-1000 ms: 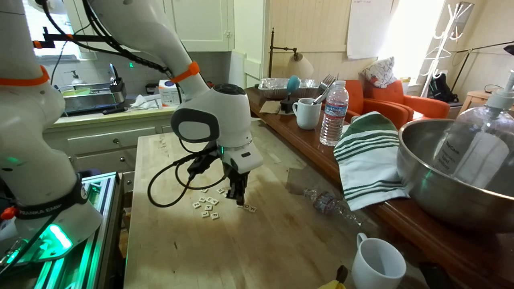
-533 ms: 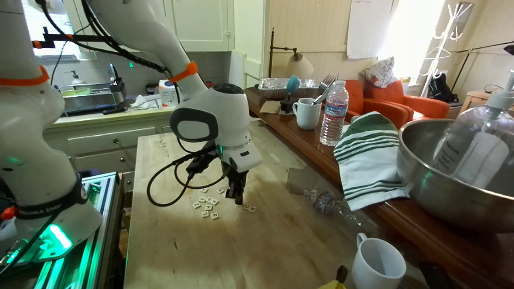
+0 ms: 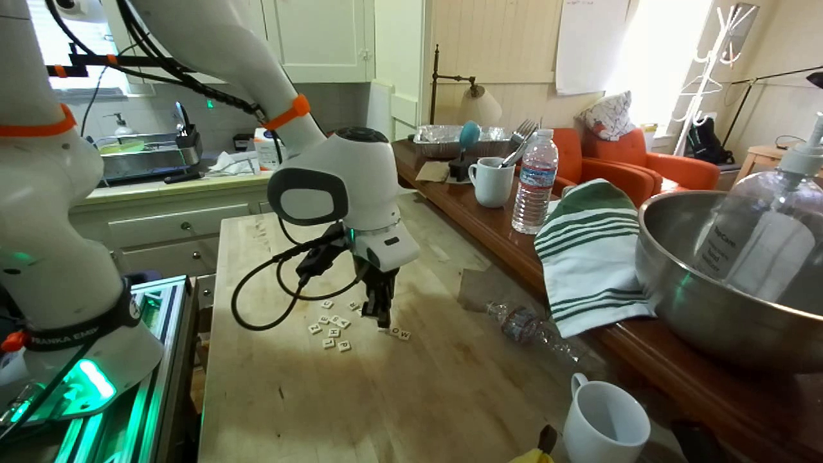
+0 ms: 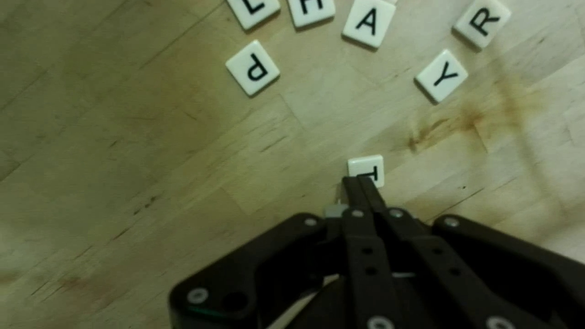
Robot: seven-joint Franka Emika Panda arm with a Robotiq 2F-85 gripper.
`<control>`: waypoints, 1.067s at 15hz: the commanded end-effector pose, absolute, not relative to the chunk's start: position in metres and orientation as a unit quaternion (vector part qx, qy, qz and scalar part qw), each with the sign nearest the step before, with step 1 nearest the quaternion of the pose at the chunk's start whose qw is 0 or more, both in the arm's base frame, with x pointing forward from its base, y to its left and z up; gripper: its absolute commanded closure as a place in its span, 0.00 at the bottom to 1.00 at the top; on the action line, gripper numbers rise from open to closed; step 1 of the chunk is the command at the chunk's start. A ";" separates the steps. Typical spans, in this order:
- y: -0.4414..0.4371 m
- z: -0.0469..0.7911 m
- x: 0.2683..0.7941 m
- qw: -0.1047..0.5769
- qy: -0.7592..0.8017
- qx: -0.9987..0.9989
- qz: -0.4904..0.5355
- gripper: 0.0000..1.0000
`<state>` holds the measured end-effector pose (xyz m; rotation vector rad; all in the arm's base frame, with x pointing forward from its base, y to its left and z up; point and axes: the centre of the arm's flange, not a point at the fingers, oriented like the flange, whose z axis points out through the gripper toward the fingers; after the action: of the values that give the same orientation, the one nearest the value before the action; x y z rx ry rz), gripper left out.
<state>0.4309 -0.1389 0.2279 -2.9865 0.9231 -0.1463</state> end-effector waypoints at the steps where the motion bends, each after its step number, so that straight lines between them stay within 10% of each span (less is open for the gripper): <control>1: -0.132 0.242 0.422 -0.002 0.266 -0.963 -0.039 1.00; 7: -0.133 0.254 0.421 0.001 0.153 -0.988 -0.012 0.96; 8: -0.133 0.256 0.420 -0.002 0.138 -0.990 -0.008 0.73; 16: -0.133 0.263 0.425 -0.037 -0.024 -0.999 0.000 0.28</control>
<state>0.4258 -0.1294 0.2576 -3.1961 0.1131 -0.0209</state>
